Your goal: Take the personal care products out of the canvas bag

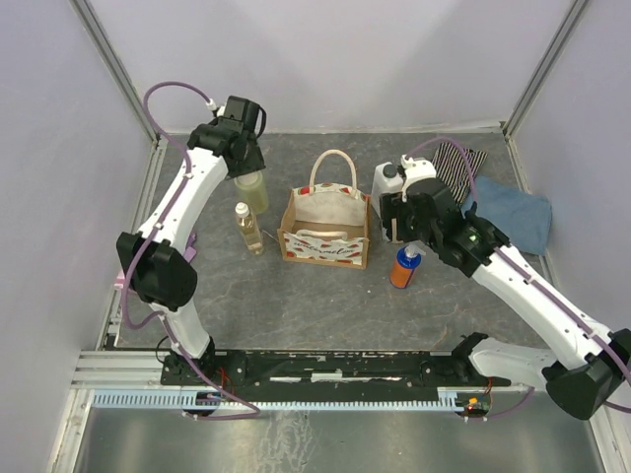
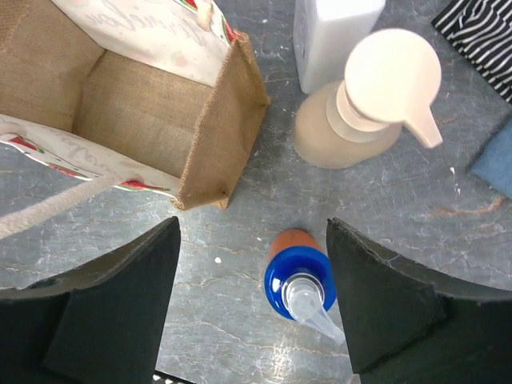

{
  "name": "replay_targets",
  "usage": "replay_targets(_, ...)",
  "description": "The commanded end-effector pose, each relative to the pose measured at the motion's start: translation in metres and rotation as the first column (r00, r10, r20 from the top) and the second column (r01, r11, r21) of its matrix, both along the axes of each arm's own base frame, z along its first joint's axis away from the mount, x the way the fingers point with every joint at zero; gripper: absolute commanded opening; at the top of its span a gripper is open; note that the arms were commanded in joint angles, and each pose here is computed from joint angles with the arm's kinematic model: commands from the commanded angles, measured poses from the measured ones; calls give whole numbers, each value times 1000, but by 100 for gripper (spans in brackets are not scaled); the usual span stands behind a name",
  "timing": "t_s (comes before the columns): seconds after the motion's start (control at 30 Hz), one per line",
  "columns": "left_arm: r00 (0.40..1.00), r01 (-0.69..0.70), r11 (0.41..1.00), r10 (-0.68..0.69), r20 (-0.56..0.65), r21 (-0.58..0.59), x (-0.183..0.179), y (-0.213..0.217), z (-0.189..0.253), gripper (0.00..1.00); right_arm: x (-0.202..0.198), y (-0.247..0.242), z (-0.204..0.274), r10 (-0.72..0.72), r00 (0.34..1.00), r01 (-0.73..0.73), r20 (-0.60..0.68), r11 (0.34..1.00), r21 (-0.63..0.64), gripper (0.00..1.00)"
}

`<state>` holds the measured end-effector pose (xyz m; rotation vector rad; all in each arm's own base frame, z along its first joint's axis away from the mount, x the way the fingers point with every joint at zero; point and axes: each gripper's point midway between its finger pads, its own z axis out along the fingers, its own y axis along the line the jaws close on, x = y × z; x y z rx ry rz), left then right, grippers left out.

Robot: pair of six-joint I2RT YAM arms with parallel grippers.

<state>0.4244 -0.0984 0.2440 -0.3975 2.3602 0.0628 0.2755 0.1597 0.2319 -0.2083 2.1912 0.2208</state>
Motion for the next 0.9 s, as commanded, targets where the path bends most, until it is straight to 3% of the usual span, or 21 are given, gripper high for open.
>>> replay_targets(0.0, 994, 16, 1000, -14, 113, -16, 26, -6, 12, 7, 9, 12, 24, 38, 999, -39, 34, 999, 21, 84)
replay_targets(0.17, 999, 28, 999, -27, 35, -16, 26, -7, -21, 17, 14, 22, 15, 37, 998, -36, -55, 999, 11, 88)
replay_targets(0.37, 996, 88, 995, -89, -24, -50, 20, -18, -51, 55, 23, 33, 17, 37, 995, -36, -88, 999, 19, 91)
replay_targets(0.63, 987, 104, 991, -113, -113, -78, 4, -23, -75, 73, 61, 56, 87, 30, 1000, -29, -10, 999, 43, 96)
replay_targets(0.73, 991, 67, 995, -75, -107, -72, -7, -16, -56, 80, 74, 60, 118, 19, 999, -21, 44, 998, 65, 98)
replay_targets(0.87, 997, 64, 991, -58, 54, -116, -22, -10, 12, 82, 86, 58, 147, -7, 996, -2, 85, 994, 105, 98)
